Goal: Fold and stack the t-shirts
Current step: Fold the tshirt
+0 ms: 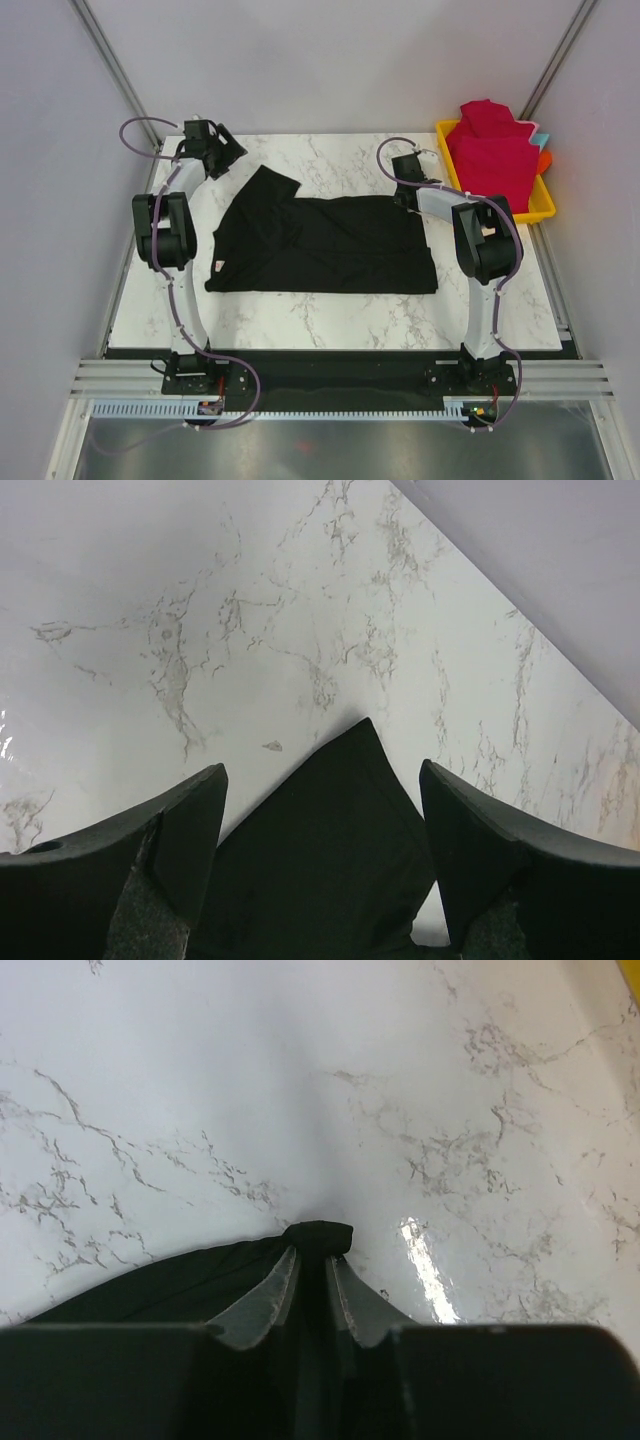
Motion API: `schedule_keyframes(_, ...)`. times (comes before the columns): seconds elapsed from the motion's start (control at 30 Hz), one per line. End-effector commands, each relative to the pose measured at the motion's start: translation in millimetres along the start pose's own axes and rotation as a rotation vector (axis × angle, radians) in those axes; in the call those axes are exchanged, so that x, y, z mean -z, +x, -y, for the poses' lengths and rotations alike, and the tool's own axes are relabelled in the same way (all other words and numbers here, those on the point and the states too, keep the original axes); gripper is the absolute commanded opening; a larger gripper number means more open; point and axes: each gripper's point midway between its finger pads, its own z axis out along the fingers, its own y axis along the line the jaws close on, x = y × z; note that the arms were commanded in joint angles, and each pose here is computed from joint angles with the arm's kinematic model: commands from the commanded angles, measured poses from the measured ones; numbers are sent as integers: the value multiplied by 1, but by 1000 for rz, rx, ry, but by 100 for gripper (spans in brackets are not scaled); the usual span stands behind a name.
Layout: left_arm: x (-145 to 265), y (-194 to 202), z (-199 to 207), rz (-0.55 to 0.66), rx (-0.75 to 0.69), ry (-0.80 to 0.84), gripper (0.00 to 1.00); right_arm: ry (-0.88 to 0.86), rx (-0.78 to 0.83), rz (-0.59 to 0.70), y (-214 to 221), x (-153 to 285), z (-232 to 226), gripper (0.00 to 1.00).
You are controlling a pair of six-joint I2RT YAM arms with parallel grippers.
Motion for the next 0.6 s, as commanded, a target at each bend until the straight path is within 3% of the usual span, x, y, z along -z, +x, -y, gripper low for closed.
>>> schedule_keyframes(0.0,-13,3,5,-18,-59,11,84,-14,-19,8,-6,-2,-5,20)
schedule_keyframes(0.13,-25,11,8,-32,-126,-7,82,-20,-24,7,-7,-1,-5,19)
schedule_keyframes(0.43,-41,33,46,-16,-430,-70,79,-40,-30,-9,-3,-2,-10,18)
schedule_keyframes(0.57,-47,40,49,-32,-459,-85,68,-46,-32,-14,-2,-1,-11,18)
